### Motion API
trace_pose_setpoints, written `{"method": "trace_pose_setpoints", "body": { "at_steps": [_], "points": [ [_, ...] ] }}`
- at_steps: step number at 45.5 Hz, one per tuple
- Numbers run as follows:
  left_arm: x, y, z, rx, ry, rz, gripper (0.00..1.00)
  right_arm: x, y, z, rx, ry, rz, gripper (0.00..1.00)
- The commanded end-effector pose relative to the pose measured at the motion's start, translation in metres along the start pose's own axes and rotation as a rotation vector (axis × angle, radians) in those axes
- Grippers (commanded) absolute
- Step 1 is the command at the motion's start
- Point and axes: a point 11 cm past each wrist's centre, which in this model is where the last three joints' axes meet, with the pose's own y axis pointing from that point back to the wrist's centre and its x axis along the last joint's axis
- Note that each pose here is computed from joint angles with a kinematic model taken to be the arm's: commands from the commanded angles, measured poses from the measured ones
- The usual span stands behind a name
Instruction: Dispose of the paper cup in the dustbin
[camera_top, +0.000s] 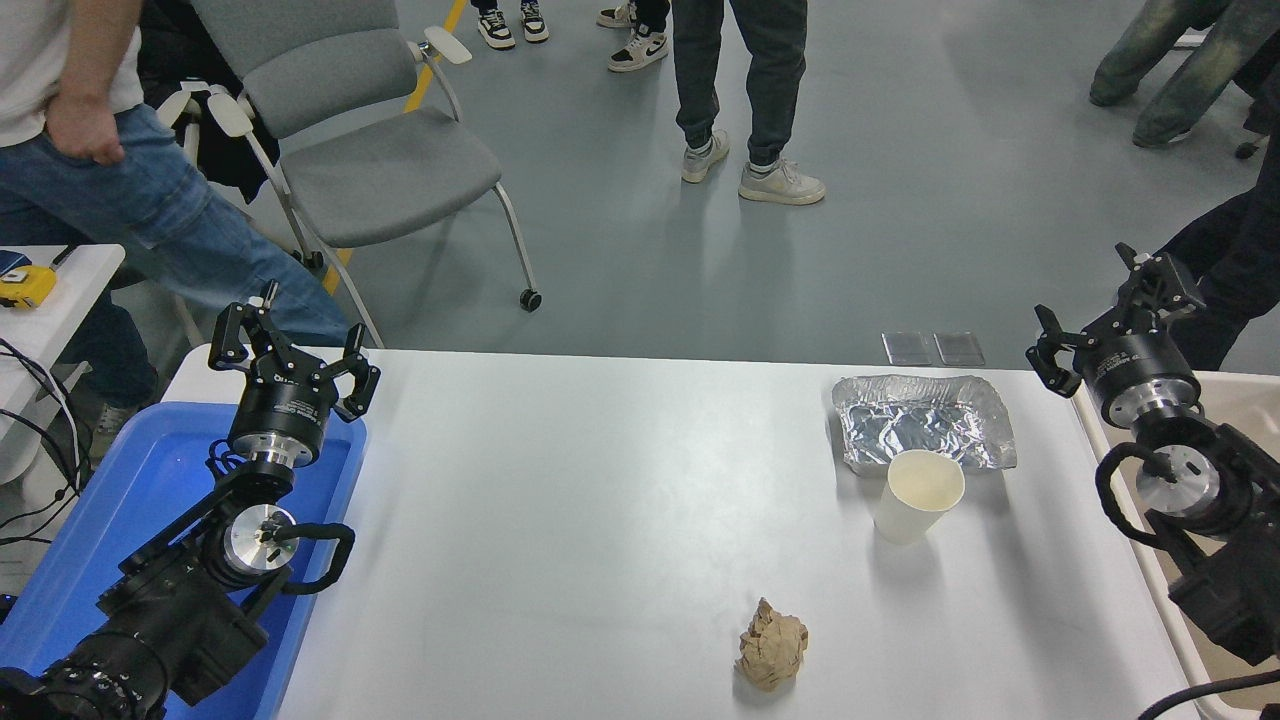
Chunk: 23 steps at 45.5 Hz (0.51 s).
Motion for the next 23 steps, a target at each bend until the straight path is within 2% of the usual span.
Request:
{"method": "trace_pose_setpoints", "body": {
  "at_steps": [1, 8, 16, 23],
  "points": [
    [-0.001, 0.000, 0.000, -0.001, 0.000, -0.001, 1.00, -0.025, 0.002, -0.005, -0.060, 0.071, -0.118, 1.00],
    [0.000, 0.000, -0.001, 0.002, 0.002, 0.000, 1.00, -0.045, 0.009, -0.015, -0.086, 0.288, -0.248, 1.00],
    [0.000, 0.000, 0.000, 0.000, -0.001, 0.001, 1.00, -0.065, 0.019, -0.003, -0.133, 0.696, -0.413, 1.00],
    [0.000, 0.000, 0.000, 0.000, 0.000, 0.000, 1.00, -0.081, 0.029, -0.001, -0.130, 0.901, -0.525, 1.00]
  ]
}}
